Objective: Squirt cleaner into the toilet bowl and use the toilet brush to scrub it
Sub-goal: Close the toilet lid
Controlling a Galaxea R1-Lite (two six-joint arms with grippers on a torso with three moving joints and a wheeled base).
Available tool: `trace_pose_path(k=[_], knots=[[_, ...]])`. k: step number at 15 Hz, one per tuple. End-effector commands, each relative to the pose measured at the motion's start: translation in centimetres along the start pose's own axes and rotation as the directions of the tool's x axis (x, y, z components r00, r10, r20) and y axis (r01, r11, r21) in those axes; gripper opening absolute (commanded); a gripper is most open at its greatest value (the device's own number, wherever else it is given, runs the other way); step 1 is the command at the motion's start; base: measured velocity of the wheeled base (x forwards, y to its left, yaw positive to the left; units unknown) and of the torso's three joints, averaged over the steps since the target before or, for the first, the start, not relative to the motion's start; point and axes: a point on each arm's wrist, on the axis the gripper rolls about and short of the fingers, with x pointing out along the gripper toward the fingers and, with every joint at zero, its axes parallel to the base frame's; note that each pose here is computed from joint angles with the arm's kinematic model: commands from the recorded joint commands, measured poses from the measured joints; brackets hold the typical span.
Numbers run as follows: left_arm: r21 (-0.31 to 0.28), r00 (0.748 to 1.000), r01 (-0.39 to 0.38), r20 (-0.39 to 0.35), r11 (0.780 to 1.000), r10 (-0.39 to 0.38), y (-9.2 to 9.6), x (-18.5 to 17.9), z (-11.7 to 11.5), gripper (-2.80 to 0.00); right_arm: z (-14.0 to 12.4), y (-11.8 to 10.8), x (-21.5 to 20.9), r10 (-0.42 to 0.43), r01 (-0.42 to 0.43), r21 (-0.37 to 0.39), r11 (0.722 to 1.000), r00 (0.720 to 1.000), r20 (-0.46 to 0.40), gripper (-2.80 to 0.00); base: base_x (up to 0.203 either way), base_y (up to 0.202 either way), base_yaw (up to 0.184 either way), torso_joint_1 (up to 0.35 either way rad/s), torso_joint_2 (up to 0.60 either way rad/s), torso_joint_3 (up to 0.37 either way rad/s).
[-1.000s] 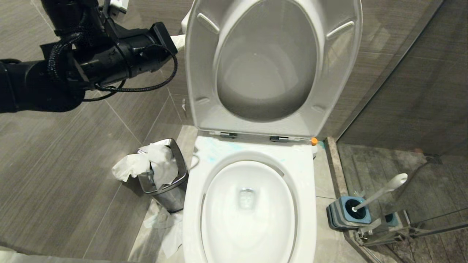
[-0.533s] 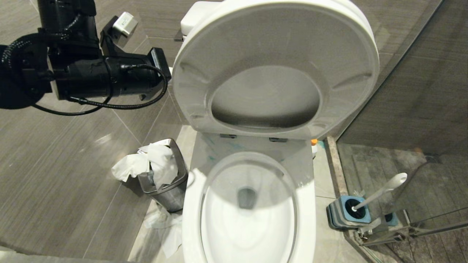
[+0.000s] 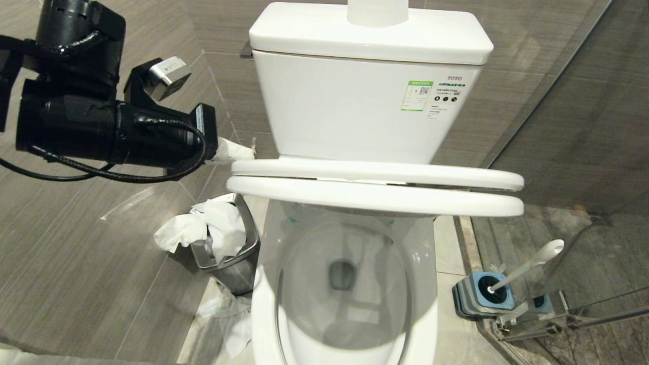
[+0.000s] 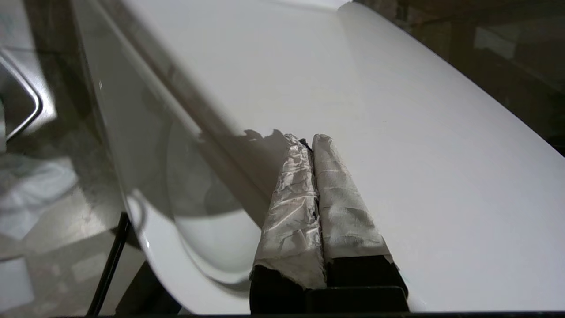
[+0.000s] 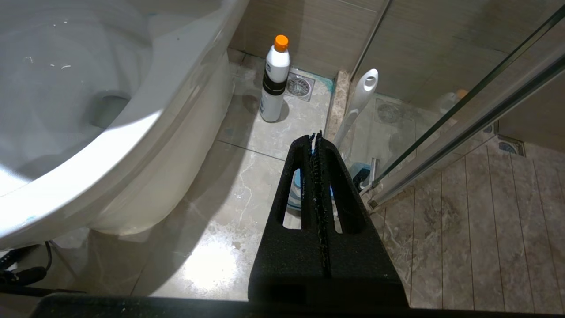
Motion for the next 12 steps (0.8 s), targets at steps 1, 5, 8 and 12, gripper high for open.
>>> trace_pose_path(k=[1,5,8,12], knots=[[-0.015,1.000,-0.020,-0.012,1.000,0.019,-0.1,-1.2,-0.3,-2.80,0.0,0.0,0.0,0.000,0.000,-0.002,1.000,1.000,0.000,-2.80,0.000,0.000,0.000,0.000,0.00,0.000],[-0.007,1.000,-0.009,-0.025,1.000,0.009,-0.6,-1.9,-0.3,-2.80,0.0,0.0,0.0,0.000,0.000,-0.002,1.000,1.000,0.000,-2.80,0.000,0.000,0.000,0.000,0.00,0.000],[0.028,1.000,-0.016,-0.002,0.999,0.016,-0.7,-2.8,-0.3,-2.80,0.0,0.0,0.0,0.000,0.000,-0.002,1.000,1.000,0.000,-2.80,0.000,0.000,0.000,0.000,0.00,0.000],[0.040,1.000,-0.014,0.016,0.999,0.013,-1.0,-3.6,-0.2,-2.80,0.0,0.0,0.0,0.000,0.000,-0.002,1.000,1.000,0.000,-2.80,0.000,0.000,0.000,0.000,0.00,0.000]])
